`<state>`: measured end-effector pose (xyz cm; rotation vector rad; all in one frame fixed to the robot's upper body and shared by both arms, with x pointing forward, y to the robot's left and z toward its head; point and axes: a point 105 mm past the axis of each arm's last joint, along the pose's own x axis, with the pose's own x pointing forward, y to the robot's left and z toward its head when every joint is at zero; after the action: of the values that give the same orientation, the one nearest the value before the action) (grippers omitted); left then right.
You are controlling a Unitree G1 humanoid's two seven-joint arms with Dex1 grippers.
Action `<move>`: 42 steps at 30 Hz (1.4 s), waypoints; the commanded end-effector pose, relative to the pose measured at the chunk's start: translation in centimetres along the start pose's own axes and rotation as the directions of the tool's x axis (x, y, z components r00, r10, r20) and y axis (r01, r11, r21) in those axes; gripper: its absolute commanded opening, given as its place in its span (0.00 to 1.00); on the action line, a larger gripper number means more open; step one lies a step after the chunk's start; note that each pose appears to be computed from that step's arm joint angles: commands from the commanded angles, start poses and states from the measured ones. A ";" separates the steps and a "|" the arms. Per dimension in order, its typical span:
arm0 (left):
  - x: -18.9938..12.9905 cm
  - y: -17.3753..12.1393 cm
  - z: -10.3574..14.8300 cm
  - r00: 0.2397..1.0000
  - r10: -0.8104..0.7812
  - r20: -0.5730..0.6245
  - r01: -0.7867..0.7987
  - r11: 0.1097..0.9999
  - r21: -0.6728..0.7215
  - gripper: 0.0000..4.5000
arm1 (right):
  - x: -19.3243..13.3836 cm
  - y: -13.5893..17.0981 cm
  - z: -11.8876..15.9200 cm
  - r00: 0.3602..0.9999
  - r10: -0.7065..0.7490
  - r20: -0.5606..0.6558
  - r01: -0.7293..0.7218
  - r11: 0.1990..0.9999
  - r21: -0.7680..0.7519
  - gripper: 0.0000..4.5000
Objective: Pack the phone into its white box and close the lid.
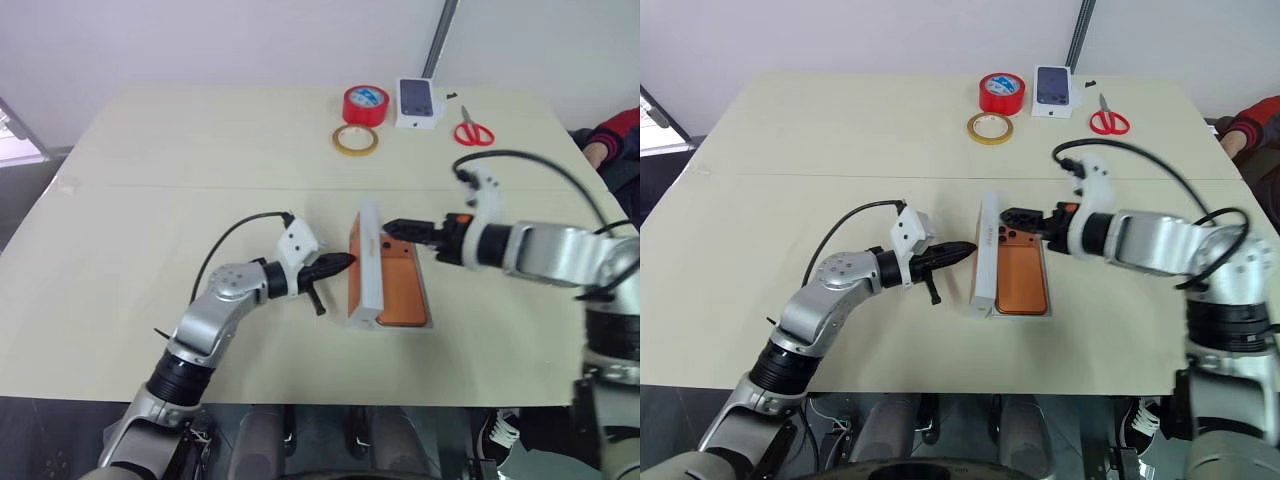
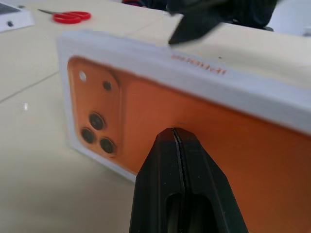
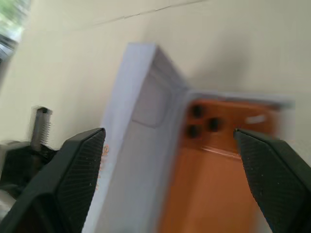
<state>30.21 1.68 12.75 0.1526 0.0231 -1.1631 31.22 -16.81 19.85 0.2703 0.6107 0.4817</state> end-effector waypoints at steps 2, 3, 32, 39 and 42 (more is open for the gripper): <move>1.6 -0.9 0.9 0.999 -0.030 0.021 0.030 0.999 0.022 0.00 | -1.0 -2.3 1.3 0.994 -0.107 0.017 0.108 0.980 -0.167 0.99; 1.9 -1.1 0.9 0.999 -0.036 0.021 0.035 0.999 0.023 0.00 | -1.1 -2.8 1.3 0.991 -0.134 0.015 0.134 0.968 -0.211 0.94; -1.8 4.4 -2.0 0.946 0.201 -0.253 -0.211 0.977 -0.015 0.00 | 2.5 -1.1 -3.5 0.991 -0.098 -0.096 -0.009 0.651 -0.759 0.01; 0.4 1.3 -1.2 0.975 0.056 -0.215 -0.081 0.991 -0.111 0.00 | 2.3 -0.8 -3.6 0.990 -0.091 -0.104 -0.023 0.631 -0.775 0.01; 0.9 0.0 -0.3 0.984 -0.013 -0.180 -0.011 0.991 -0.132 0.00 | 1.8 -0.9 -3.7 0.989 -0.089 -0.116 -0.038 0.610 -0.791 0.01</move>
<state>31.69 2.50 10.12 0.1513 0.3392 -1.0477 30.94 -16.77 14.29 -0.6084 0.5452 0.6813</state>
